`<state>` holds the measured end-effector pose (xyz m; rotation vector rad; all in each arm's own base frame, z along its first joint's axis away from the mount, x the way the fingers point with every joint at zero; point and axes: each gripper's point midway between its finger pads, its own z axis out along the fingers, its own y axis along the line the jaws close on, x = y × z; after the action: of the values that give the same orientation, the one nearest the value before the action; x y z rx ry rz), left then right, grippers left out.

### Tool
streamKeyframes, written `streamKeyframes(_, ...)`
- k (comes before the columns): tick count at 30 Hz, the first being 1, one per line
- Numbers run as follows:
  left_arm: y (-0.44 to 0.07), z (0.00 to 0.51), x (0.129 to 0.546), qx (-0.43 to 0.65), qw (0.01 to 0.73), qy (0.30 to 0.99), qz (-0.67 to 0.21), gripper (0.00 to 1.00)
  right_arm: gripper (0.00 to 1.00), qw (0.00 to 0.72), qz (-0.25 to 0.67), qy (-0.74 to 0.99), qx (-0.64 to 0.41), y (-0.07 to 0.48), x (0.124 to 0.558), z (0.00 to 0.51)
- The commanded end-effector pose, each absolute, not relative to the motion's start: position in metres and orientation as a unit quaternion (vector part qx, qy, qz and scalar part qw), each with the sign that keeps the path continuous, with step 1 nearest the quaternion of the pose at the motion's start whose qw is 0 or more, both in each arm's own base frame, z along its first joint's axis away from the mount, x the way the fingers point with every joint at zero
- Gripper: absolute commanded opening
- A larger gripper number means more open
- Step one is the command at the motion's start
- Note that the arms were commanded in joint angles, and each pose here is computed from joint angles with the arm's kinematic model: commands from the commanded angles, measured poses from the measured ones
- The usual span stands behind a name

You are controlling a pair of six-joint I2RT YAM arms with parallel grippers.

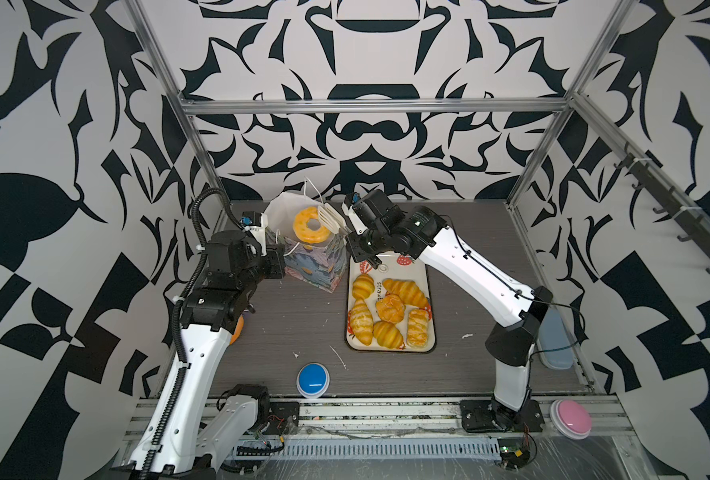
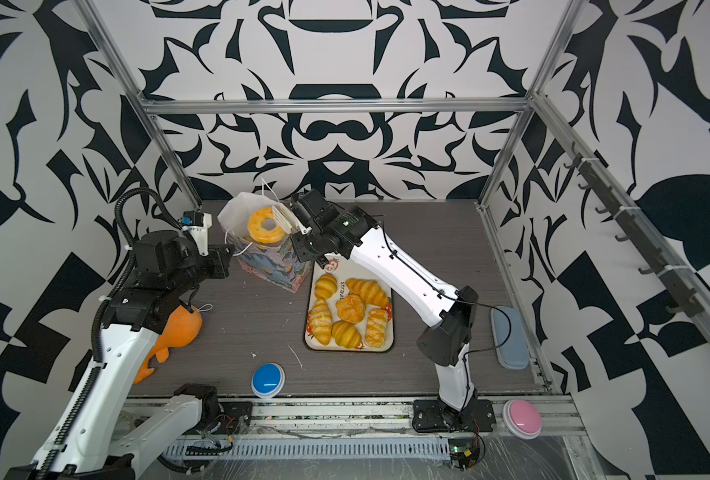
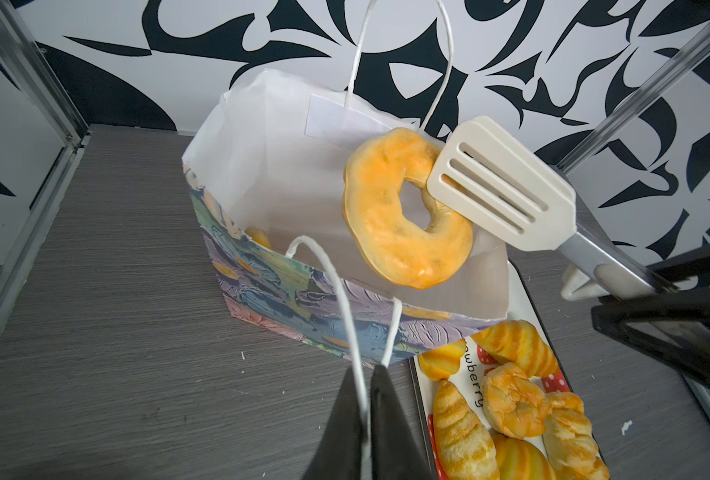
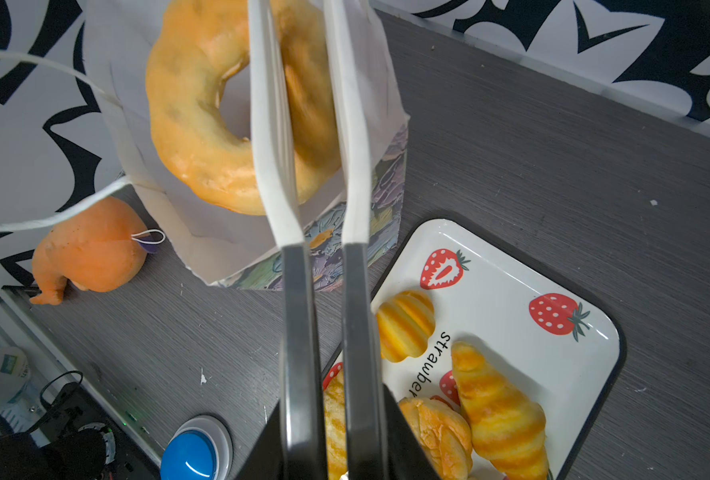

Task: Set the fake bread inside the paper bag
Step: 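Open the tongs with the right gripper to drop the donut in, then raise the empty tongs out of the bag and move over the tray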

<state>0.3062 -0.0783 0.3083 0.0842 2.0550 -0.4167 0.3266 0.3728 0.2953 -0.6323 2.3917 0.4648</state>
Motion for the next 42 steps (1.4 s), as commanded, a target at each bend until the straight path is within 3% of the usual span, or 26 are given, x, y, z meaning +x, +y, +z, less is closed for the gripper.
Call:
streamKeyframes(1,-0.076,0.302,0.302,0.034,0.49,0.855,-0.167,0.11,0.33,0.362,0.201,0.88,-0.232,0.369,0.326,0.341)
streamKeyframes(28,-0.073,0.301,0.302,0.032,0.492,0.855,-0.159,0.11,0.38,0.403,0.2,0.868,-0.212,0.331,0.307,0.378)
streamKeyframes(42,-0.074,0.297,0.304,0.032,0.486,0.859,-0.159,0.11,0.39,0.403,0.167,0.875,-0.208,0.293,0.293,0.361)
